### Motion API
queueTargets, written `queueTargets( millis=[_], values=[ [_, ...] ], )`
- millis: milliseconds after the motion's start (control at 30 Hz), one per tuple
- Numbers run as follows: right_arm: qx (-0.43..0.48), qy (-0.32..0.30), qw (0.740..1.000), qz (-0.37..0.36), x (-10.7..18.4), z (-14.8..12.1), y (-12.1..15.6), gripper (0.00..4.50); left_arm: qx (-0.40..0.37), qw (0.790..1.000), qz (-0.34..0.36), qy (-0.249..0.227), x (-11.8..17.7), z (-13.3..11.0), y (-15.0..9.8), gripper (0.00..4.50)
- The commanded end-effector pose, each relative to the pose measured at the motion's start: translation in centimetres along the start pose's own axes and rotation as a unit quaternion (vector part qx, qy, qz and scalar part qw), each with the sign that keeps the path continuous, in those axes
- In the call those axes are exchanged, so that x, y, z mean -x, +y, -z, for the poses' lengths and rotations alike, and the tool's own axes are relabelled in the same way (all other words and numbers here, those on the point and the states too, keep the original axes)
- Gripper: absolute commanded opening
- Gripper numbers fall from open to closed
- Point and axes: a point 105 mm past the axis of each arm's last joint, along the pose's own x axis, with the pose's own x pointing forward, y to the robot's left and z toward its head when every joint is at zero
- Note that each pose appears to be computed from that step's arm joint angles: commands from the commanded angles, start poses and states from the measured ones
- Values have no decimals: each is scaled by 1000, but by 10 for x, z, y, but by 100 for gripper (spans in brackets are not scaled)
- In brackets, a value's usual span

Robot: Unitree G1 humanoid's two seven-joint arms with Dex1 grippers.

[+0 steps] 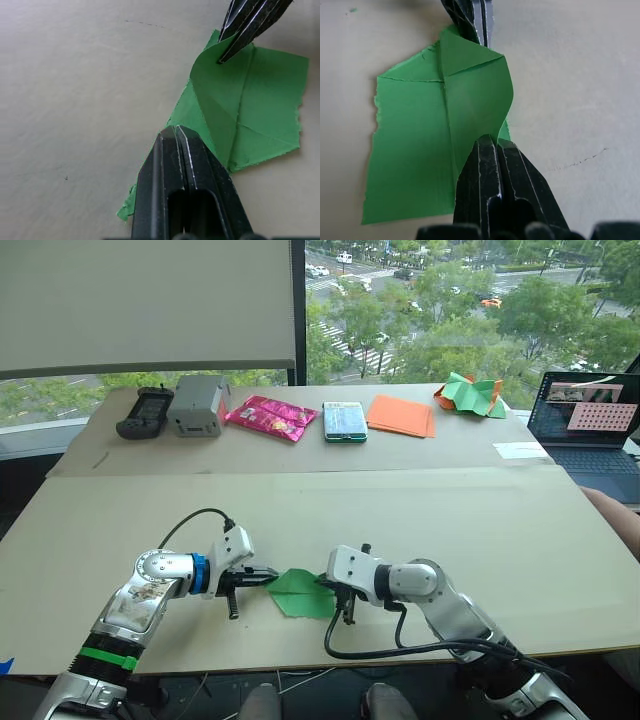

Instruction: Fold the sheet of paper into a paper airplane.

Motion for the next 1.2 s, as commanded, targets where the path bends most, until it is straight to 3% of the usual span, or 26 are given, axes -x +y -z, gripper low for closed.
queueTargets(
  millis=[33, 200, 367, 700, 867, 1000, 1133, 1200],
  values=[
    [10, -5, 1000, 9, -1, -6, -6, 0, -34, 999, 3, -32, 13, -32, 0, 6],
    [10, -5, 1000, 7, -3, -6, -6, 0, -33, 998, 34, -36, 18, -39, -14, 6],
    [13, -7, 1000, 7, -5, -8, -5, 0, -21, 1000, 20, -8, 13, -18, -11, 6],
    [16, -9, 1000, 1, -3, -11, -4, 0, -18, 1000, 15, -3, -6, -7, -4, 6],
    [18, -13, 1000, 5, -4, -14, -5, 0, -19, 999, 24, 35, -10, 12, -10, 6],
    [12, -42, 999, 22, -2, -28, -11, 123, -6, 999, 28, 39, -11, 20, -13, 0],
    [15, -113, 993, 27, 5, -61, -14, 257, -6, 999, 26, 40, -13, 22, -14, 0],
    [16, -144, 989, 23, 6, -74, -14, 257, -4, 999, 26, 39, -13, 22, -14, 0]
  ],
)
